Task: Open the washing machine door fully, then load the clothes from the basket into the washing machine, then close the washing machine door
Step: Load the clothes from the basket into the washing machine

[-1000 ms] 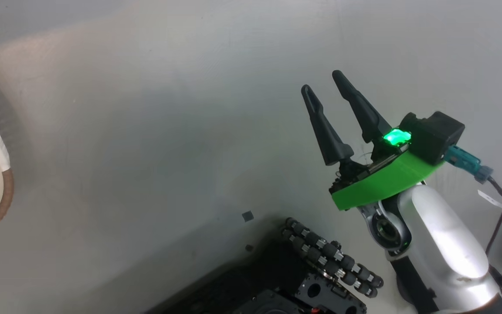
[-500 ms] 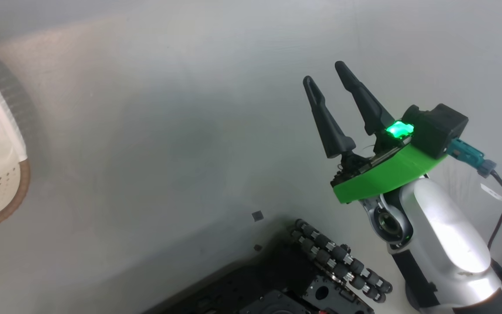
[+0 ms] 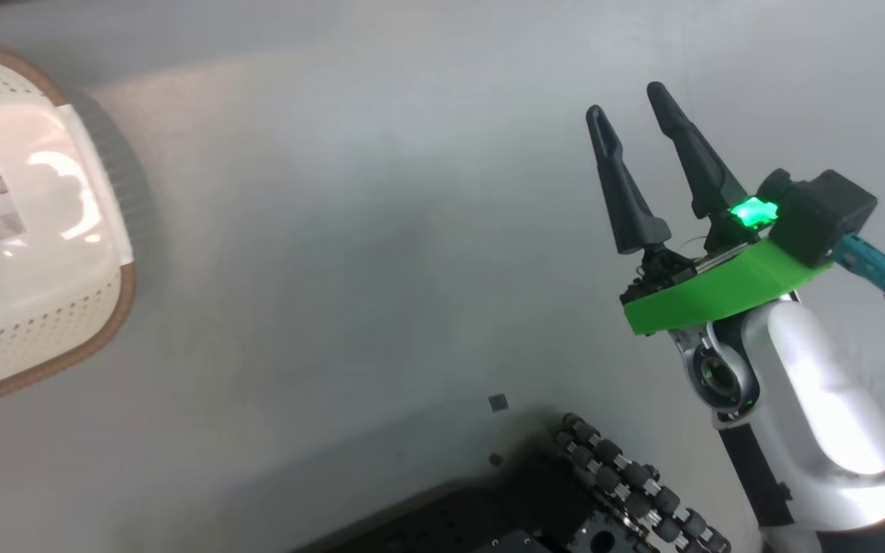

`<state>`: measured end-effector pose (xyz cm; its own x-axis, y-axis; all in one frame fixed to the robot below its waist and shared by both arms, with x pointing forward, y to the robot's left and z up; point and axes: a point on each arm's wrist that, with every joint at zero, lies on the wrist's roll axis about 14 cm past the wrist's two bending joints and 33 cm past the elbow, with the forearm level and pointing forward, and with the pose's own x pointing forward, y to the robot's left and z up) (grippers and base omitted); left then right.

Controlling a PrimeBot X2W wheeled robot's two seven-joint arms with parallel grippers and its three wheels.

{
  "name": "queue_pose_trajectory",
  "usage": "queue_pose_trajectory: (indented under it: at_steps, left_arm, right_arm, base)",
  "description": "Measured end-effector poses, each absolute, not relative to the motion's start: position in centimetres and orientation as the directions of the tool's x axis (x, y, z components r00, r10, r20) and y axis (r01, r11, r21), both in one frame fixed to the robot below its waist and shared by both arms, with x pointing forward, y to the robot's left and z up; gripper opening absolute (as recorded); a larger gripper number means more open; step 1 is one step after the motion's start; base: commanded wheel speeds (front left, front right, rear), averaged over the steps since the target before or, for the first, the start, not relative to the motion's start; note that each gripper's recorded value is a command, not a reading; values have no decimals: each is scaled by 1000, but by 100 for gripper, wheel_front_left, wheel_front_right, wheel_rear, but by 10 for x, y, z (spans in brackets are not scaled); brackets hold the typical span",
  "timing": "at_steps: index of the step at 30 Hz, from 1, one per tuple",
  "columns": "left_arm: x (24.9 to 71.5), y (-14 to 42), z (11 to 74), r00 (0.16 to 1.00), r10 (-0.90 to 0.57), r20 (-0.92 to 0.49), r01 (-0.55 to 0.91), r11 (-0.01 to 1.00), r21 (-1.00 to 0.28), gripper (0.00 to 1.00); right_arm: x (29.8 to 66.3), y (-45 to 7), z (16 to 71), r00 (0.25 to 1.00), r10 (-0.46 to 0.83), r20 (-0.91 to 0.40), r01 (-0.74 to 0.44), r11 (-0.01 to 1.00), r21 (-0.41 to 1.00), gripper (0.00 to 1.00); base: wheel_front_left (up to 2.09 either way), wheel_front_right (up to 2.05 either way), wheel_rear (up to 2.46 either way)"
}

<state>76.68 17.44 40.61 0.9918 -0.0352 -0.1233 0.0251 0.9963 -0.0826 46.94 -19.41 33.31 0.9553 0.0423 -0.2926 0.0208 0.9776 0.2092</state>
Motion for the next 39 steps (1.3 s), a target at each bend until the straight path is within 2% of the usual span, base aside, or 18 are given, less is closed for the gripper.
queue_pose_trajectory:
  at_steps: [13, 27, 39]
  left_arm:
    - [693, 174, 422, 997, -58, -53, 50, 990, -131, 100]
    - [554, 151, 448, 990, -141, -5, 138, 978, -158, 100]
    - [473, 124, 459, 981, -189, -44, 178, 966, -189, 100]
  right_arm:
    - [471, -198, 373, 979, 40, -200, -3, 984, 180, 100]
    - [449, -189, 415, 990, 64, -129, -43, 986, 163, 100]
    - [432, -173, 442, 990, 114, -84, -101, 983, 151, 100]
  base:
    - [0, 0, 0]
    - [0, 0, 0]
    - [0, 0, 0]
